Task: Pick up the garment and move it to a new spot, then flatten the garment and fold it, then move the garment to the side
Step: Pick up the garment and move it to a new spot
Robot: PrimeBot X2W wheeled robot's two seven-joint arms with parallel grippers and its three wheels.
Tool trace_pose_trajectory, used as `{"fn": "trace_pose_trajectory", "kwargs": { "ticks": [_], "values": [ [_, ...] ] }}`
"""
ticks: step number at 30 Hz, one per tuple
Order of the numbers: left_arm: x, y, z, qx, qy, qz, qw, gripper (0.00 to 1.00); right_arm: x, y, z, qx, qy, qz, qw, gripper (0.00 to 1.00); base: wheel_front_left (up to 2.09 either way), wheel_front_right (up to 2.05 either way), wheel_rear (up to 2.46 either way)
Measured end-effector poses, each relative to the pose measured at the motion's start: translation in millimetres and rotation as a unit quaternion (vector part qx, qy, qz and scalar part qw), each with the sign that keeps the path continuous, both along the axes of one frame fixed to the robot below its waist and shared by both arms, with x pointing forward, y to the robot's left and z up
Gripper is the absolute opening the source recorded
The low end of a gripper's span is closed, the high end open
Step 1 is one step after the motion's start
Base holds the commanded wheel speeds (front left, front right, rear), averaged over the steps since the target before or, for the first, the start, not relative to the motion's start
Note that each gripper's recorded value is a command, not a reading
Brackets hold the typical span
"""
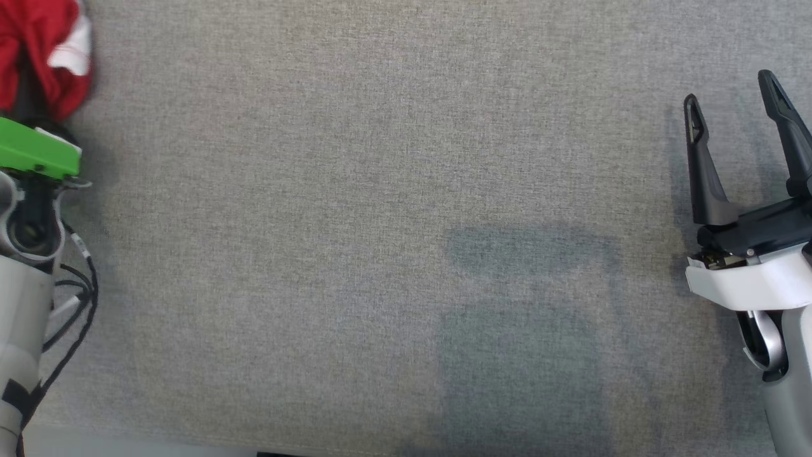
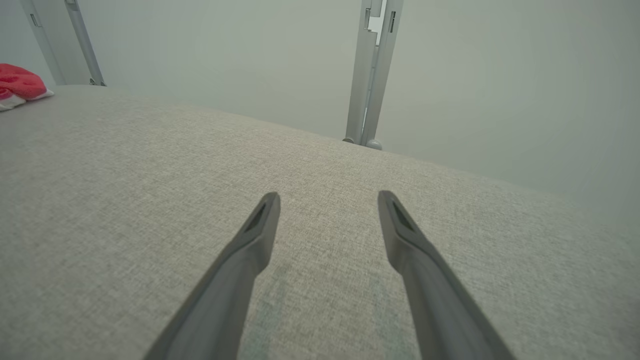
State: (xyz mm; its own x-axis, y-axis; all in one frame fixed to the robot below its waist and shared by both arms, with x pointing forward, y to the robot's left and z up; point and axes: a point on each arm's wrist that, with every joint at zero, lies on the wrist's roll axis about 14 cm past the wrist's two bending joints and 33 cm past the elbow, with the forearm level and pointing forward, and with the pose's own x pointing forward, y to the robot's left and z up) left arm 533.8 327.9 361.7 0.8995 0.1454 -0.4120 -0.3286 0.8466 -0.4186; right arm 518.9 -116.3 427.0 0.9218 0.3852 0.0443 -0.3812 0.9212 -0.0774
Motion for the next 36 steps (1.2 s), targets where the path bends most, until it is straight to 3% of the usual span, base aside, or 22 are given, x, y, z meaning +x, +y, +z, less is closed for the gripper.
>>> {"fn": "trace_pose_trajectory", "kwargs": {
  "ticks": [9,16,23,27,30,33,36],
  "values": [
    [-13,-73,67,0.0,-0.102,-0.128,0.986,0.0,-11,8,32,0.047,-0.01,-0.021,0.999,1.0,0.0,0.0,0.0],
    [-46,-165,126,-0.04,-0.185,-0.247,0.95,0.0,-34,8,63,0.08,-0.02,-0.039,0.996,1.0,0.0,0.0,0.0],
    [-91,-290,191,-0.148,-0.257,-0.377,0.877,0.0,-56,-13,96,0.09,-0.05,-0.075,0.992,1.0,0.0,0.0,0.0],
    [-119,-352,221,-0.252,-0.258,-0.431,0.827,0.0,-66,-34,110,0.092,-0.065,-0.107,0.988,1.0,0.0,0.0,0.0],
    [-124,-372,222,-0.319,-0.229,-0.435,0.81,0.0,-75,-54,115,0.089,-0.071,-0.135,0.984,1.0,0.0,0.0,0.0],
    [-131,-393,209,-0.437,-0.153,-0.407,0.787,0.0,-86,-75,117,0.085,-0.073,-0.166,0.98,1.0,0.0,0.0,0.0],
    [-128,-398,173,-0.448,-0.087,-0.396,0.797,0.0,-97,-92,116,0.079,-0.071,-0.192,0.976,1.0,0.0,0.0,0.0]
  ]
}}
